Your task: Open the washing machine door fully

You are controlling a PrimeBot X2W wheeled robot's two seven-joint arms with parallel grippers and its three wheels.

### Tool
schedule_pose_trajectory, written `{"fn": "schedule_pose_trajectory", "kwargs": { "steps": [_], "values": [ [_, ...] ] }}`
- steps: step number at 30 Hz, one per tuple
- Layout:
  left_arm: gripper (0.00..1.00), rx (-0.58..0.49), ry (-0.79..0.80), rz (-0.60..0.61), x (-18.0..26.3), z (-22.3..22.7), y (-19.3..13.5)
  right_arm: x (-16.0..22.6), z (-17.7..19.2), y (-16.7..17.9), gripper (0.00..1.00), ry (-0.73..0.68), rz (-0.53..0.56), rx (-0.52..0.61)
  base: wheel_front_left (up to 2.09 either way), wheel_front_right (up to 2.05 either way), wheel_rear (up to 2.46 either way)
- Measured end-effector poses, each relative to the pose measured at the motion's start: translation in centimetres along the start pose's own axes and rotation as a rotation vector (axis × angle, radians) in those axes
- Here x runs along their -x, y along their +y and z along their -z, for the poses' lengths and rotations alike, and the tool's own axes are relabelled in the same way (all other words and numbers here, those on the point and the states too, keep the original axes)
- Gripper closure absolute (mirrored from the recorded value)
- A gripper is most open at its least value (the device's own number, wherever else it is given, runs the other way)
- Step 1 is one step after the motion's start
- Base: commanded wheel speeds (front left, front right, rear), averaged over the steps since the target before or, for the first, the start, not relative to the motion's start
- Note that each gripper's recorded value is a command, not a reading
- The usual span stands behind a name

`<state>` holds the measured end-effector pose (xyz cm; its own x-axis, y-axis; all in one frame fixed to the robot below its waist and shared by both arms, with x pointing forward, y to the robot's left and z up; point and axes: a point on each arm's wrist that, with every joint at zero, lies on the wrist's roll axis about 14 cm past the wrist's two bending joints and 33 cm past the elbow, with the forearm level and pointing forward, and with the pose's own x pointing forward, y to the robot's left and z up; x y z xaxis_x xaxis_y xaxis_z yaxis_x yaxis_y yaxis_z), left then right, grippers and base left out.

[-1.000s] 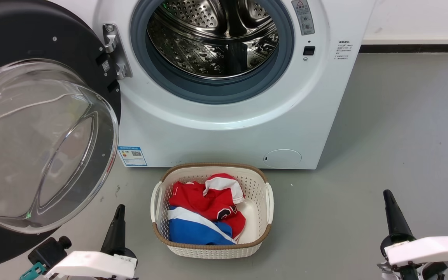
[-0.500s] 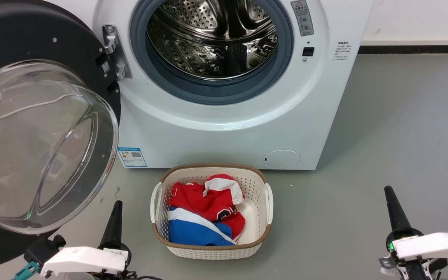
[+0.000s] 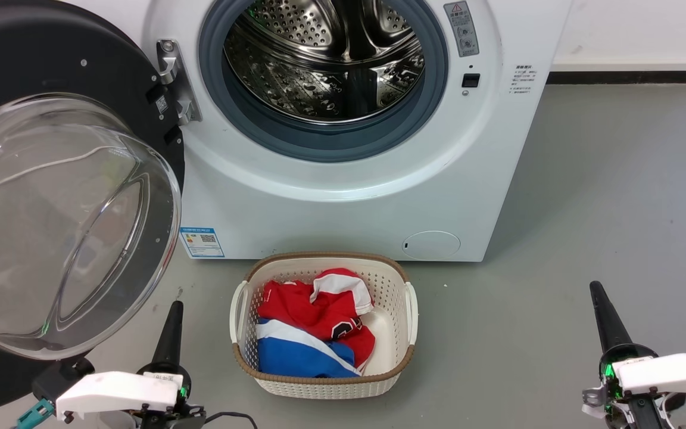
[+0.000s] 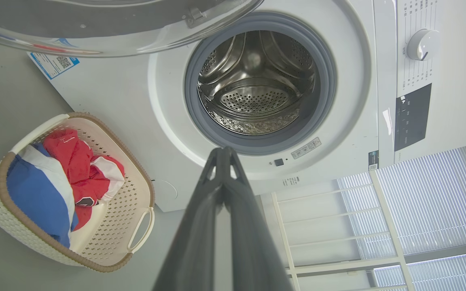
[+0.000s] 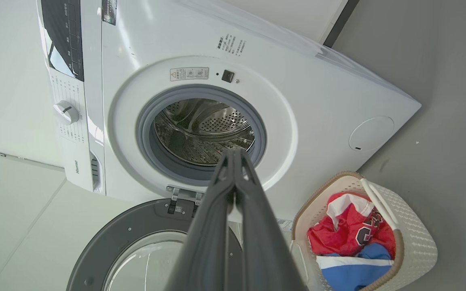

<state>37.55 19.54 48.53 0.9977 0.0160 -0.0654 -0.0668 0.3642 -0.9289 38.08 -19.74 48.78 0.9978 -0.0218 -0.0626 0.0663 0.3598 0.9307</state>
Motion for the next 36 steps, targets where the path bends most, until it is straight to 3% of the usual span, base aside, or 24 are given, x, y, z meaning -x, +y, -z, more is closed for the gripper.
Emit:
{"fn": "schedule_pose_trajectory", "kwargs": {
  "steps": [36],
  "values": [
    [1.00, 0.290, 0.004, 0.039, -0.9, -0.9, -1.2, -0.5, -0.6, 1.1, 1.00, 0.010, -0.041, -0.287, 0.00, 0.00, 0.00]
  ]
}}
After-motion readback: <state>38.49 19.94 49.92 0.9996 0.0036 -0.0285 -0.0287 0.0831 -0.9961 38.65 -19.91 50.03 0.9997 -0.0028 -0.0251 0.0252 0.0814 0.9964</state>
